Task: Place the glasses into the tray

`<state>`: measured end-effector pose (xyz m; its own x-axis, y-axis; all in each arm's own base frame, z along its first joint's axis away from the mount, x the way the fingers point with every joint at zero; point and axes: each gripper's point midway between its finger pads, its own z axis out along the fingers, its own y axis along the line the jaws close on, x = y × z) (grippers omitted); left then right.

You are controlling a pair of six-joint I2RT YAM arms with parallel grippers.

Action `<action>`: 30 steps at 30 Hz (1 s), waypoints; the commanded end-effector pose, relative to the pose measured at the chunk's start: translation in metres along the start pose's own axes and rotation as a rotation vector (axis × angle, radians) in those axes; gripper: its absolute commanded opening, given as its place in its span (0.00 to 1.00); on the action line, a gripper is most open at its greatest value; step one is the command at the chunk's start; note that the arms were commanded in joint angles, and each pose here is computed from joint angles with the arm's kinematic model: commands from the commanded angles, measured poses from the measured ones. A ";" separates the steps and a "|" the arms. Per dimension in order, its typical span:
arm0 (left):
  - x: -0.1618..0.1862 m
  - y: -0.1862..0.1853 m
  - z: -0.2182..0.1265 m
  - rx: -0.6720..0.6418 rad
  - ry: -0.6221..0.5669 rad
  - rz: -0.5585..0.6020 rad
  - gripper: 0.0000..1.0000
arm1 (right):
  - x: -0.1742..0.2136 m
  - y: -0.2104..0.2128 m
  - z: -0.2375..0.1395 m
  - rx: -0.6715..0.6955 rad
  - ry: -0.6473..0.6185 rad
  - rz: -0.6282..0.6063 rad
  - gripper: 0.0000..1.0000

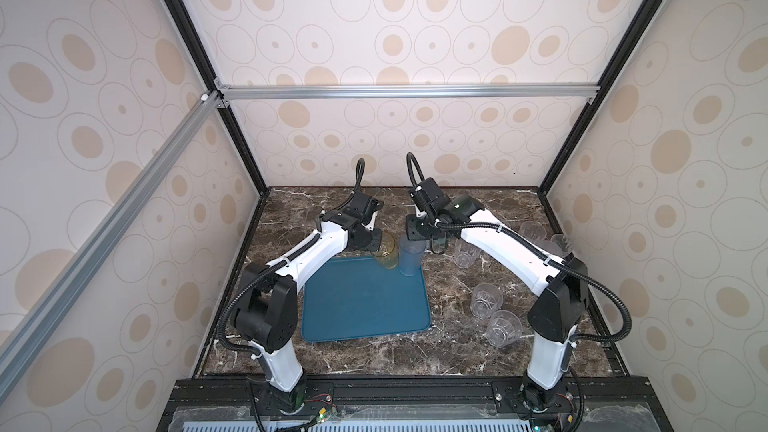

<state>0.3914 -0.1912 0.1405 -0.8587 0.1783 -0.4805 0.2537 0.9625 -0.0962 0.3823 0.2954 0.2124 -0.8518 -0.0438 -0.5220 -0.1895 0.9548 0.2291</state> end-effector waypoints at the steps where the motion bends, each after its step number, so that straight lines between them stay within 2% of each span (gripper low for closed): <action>1: 0.009 -0.001 -0.006 -0.020 0.061 0.039 0.00 | -0.007 -0.005 -0.014 -0.007 -0.035 0.015 0.39; 18: 0.009 0.001 -0.015 -0.090 0.101 0.059 0.00 | -0.002 -0.007 -0.008 -0.021 -0.022 0.026 0.38; 30: 0.014 0.001 0.000 -0.113 0.145 0.080 0.03 | 0.005 -0.015 -0.007 -0.021 -0.017 0.037 0.38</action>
<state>0.3836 -0.1897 0.1409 -0.8876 0.2324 -0.3978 0.2547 0.9670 -0.0034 0.3786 0.2872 0.1999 -0.8607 -0.0322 -0.5082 -0.1819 0.9516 0.2478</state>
